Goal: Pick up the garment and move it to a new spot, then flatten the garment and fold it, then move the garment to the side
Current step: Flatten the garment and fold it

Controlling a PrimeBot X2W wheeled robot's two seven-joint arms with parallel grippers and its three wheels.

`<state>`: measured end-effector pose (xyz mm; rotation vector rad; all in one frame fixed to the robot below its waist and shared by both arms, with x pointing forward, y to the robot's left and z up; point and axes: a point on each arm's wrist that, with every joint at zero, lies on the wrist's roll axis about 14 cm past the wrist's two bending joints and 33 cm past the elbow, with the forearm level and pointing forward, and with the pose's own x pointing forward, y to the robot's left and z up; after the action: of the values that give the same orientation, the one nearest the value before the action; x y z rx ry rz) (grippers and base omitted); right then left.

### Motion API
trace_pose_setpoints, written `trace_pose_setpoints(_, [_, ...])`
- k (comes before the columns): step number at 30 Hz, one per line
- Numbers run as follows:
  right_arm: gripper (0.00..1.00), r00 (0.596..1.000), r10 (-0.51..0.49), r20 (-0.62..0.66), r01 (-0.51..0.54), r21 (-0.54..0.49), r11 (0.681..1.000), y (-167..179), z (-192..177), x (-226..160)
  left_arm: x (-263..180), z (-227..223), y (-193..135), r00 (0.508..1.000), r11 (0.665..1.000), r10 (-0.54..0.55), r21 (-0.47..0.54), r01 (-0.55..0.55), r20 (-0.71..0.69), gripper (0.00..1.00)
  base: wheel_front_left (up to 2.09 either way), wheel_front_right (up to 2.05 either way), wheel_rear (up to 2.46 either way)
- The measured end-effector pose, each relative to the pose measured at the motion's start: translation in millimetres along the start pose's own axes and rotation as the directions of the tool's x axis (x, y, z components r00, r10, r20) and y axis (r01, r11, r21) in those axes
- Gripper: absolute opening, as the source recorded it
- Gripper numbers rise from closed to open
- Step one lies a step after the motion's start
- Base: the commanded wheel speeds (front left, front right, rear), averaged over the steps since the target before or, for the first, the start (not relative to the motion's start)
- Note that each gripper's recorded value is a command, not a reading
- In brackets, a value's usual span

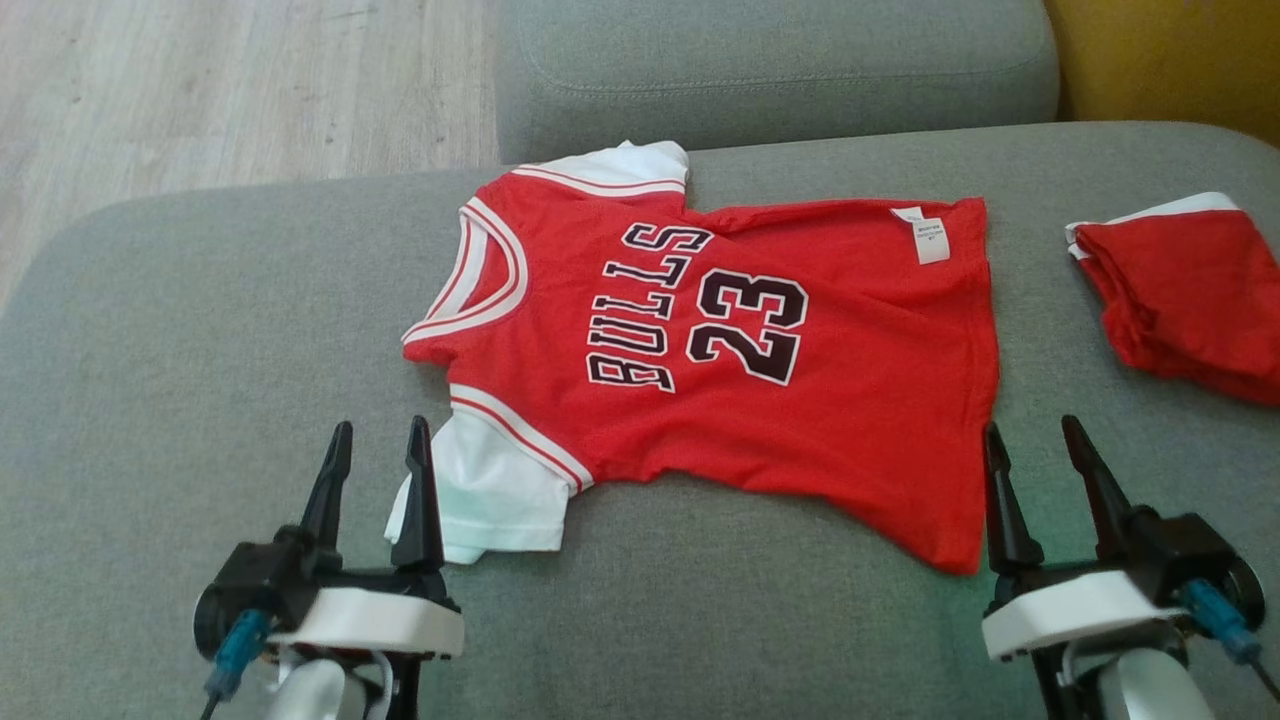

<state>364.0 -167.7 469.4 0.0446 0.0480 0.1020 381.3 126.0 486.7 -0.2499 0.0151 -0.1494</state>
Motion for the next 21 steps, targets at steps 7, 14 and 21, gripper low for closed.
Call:
trace_pose_setpoints(7, [1.00, 0.999, 0.004, 0.038, -0.005, 0.033, 0.999, 3, 10, 5, -1, -11, 7, 0.999, 1.000, 0.014, 0.027, -0.013, -0.034, 1.00, 0.00, 0.00, 0.00])
trace_pose_setpoints(14, [1.00, 1.000, 0.013, 0.020, -0.014, 0.036, 0.999, 6, 4, 9, -20, -71, 36, 0.950, 0.990, 0.114, 0.110, -0.085, -0.290, 1.00, 0.00, 0.00, 0.00])
trace_pose_setpoints(21, [1.00, 1.000, 0.012, -0.003, -0.012, 0.038, 0.999, 6, -4, 10, -21, -95, 45, 0.913, 0.987, 0.136, 0.131, -0.091, -0.384, 1.00, 0.00, 0.00, 0.00])
